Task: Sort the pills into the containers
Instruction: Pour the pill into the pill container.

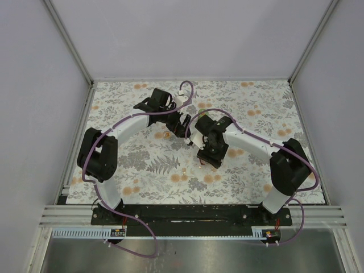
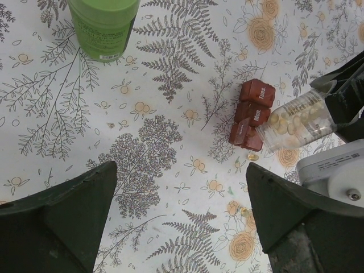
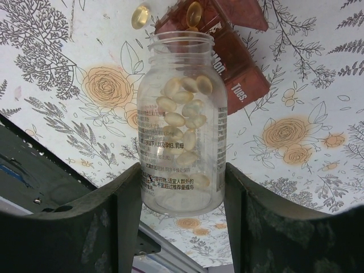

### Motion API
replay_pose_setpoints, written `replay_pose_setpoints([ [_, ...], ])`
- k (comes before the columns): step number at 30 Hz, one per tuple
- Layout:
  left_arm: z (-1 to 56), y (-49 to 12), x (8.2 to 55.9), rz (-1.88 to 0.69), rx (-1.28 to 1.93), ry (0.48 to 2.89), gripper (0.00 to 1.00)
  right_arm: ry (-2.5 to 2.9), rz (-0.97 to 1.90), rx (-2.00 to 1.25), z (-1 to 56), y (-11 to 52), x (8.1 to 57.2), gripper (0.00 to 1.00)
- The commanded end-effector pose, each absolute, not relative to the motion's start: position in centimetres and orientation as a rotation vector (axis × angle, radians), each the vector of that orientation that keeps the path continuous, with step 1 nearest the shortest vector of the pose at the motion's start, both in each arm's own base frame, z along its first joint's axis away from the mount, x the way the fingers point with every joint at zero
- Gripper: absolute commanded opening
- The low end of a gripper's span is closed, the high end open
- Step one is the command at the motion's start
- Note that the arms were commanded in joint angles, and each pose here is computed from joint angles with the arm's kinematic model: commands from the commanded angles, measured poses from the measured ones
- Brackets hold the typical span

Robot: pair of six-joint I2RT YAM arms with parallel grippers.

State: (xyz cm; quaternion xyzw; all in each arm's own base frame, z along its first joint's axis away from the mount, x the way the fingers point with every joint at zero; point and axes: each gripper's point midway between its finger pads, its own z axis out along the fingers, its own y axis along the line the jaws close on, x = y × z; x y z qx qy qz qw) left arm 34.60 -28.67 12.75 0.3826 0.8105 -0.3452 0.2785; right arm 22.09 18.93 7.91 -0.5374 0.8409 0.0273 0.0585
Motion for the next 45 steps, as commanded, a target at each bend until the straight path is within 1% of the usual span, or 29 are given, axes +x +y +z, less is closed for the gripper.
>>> replay_pose_setpoints([
  [1, 15.43, -28.84, 34.88, -0.932, 1.021, 2.09, 0.99, 2.508, 0.043, -1.654, 8.95, 19.31, 22.69, 0.0],
  [45, 15.71, -28.64, 34.95, -0.938, 1.017, 2.085, 0.99, 2.525, -0.017, -1.765, 8.9, 19.59, 22.9, 0.0],
])
